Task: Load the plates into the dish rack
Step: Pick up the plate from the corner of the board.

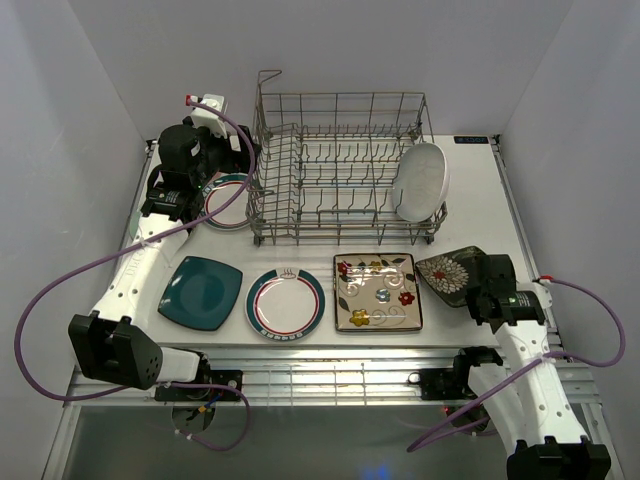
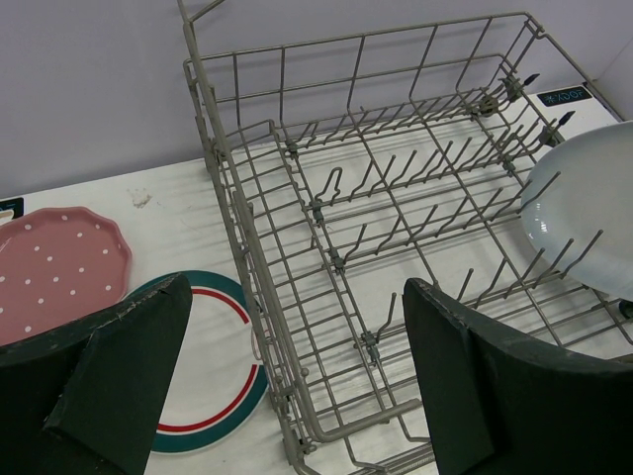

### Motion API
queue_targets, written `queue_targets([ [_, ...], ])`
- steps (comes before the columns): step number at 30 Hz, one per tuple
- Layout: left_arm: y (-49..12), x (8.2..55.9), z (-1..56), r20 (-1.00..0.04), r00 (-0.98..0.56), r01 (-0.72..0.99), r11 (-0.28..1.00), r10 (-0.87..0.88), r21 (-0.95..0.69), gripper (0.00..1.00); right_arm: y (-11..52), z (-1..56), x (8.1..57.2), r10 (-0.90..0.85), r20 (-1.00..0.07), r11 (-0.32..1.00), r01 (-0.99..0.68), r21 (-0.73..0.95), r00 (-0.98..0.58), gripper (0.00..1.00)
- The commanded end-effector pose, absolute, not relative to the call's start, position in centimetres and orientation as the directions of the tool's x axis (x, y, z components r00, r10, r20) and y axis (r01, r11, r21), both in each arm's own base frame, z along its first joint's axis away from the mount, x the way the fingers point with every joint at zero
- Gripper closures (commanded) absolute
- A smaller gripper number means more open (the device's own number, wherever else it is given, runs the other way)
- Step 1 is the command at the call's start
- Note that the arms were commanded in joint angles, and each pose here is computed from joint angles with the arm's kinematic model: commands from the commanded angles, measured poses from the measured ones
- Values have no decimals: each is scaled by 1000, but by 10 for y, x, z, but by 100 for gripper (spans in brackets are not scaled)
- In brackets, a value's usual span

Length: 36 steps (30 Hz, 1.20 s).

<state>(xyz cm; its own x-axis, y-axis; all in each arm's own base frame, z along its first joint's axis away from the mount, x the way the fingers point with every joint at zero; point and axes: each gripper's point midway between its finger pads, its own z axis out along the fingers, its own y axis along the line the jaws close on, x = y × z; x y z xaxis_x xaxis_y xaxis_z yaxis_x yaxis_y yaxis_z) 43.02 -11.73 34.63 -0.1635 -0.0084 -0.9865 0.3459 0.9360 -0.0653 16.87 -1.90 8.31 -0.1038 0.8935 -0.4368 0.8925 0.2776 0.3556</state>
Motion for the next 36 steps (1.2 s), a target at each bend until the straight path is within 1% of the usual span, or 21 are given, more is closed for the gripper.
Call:
queue_targets([
  [1, -115, 425, 359, -992, -129, 352, 935, -9, -54, 2, -39, 115, 172, 834, -545, 316, 885, 342, -87, 92],
  [5, -115, 424, 359, -992, -127, 350, 935, -9, -53, 2, -45, 130, 174, 808, -582, 338, 879, 336, -89, 92],
  [11, -115, 424, 359, -992, -127, 352, 935, -8, -52, 2, -48, 157, 183, 789, -611, 369, 849, 377, -72, 92],
  [21, -115, 423, 360, -992, -125, 355, 933, -8, -52, 2, -56, 191, 195, 719, -685, 452, 827, 333, -117, 92],
  [22, -115, 423, 360, -992, -125, 355, 933, -8, -52, 2, -57, 192, 197, 706, -693, 469, 828, 306, -143, 92],
  [26, -115, 424, 359, -992, -128, 355, 933, -7, -53, 2, -57, 204, 204, 685, -707, 501, 817, 284, -175, 92],
  [30, -115, 424, 360, -992, -126, 355, 933, -6, -51, 2, -59, 216, 208, 669, -722, 518, 807, 283, -176, 92],
  [36, -116, 424, 359, -992, -128, 359, 932, -6, -52, 2, -66, 248, 208, 617, -772, 551, 784, 287, -151, 92],
])
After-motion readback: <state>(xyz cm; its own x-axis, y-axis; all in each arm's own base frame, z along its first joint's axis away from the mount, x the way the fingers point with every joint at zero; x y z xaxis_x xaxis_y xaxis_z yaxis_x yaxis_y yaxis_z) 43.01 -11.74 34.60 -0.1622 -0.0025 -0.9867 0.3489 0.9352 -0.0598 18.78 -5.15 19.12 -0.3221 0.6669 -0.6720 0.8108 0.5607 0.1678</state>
